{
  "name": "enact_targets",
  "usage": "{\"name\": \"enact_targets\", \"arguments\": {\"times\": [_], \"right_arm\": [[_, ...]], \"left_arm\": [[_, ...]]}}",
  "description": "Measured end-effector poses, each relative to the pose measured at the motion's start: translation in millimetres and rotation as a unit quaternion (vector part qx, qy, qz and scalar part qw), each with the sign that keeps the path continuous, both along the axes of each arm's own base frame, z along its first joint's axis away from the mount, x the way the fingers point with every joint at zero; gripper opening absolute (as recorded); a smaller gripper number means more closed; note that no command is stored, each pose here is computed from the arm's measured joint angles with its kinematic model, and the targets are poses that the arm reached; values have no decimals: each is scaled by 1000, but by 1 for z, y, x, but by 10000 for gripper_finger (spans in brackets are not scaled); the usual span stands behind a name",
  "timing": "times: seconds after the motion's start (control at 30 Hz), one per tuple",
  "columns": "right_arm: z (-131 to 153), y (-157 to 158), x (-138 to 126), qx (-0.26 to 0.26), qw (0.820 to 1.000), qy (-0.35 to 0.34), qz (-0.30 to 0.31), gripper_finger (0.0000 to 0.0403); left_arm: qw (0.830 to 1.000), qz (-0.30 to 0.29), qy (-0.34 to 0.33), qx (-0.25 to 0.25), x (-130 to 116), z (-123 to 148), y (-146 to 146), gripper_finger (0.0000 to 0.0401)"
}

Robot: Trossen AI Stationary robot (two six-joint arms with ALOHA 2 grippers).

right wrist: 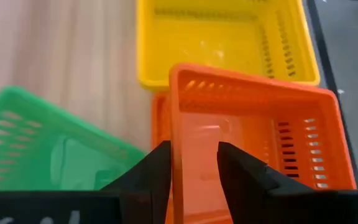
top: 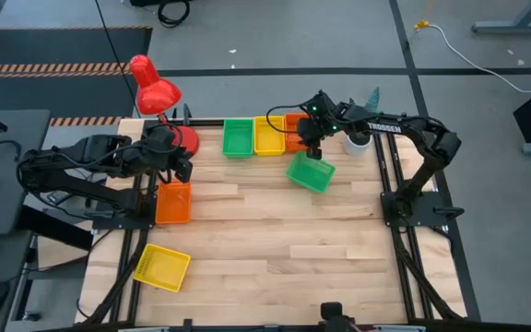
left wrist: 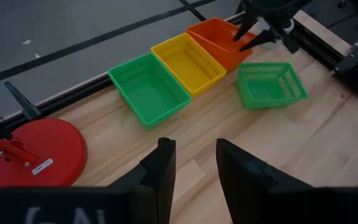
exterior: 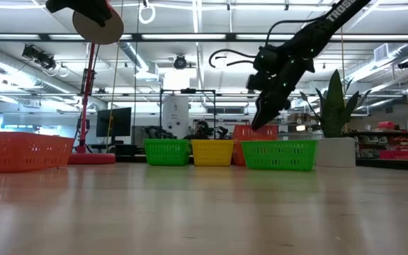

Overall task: Stack baskets by color
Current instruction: Stack the bottom right orange bin on top of the top orange bin, then stack the right green bin on top of the left green bin

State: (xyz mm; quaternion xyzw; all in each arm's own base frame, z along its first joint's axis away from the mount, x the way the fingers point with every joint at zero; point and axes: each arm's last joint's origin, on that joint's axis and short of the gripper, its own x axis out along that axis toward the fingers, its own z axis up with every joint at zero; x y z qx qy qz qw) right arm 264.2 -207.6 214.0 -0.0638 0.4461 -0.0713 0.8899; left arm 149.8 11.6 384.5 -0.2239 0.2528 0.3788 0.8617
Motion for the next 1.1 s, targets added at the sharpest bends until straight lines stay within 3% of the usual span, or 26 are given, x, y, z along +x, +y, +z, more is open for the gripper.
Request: {"name": "enact_targets", "arguments": {"times": [0.17,0.37,0.43,0.5,0.63,0.83,1.1], "right_arm": [[15,11,-5,27,999,-20,16,134],[21,21,-8,104,994,-32,-30,123],[18,29,-7,133,990,-15,-43,121],[14,43,-6,146,989,25,-16,121],[7,76,-7,132,979,129,87,125],[3,110,-17,114,940,263,185,151],[-18,121,-19,11,921,313,231,171]], "left_arm": [[1000,-2,2,2,0,0,0,121],[1000,-2,2,2,0,0,0,121],[1000,-2,2,2,0,0,0,121],[1000,-3,2,2,0,0,0,121],[1000,-3,3,3,0,0,0,121],[1000,-10,8,6,0,0,0,121],[999,-33,24,19,0,0,-1,121]]}}
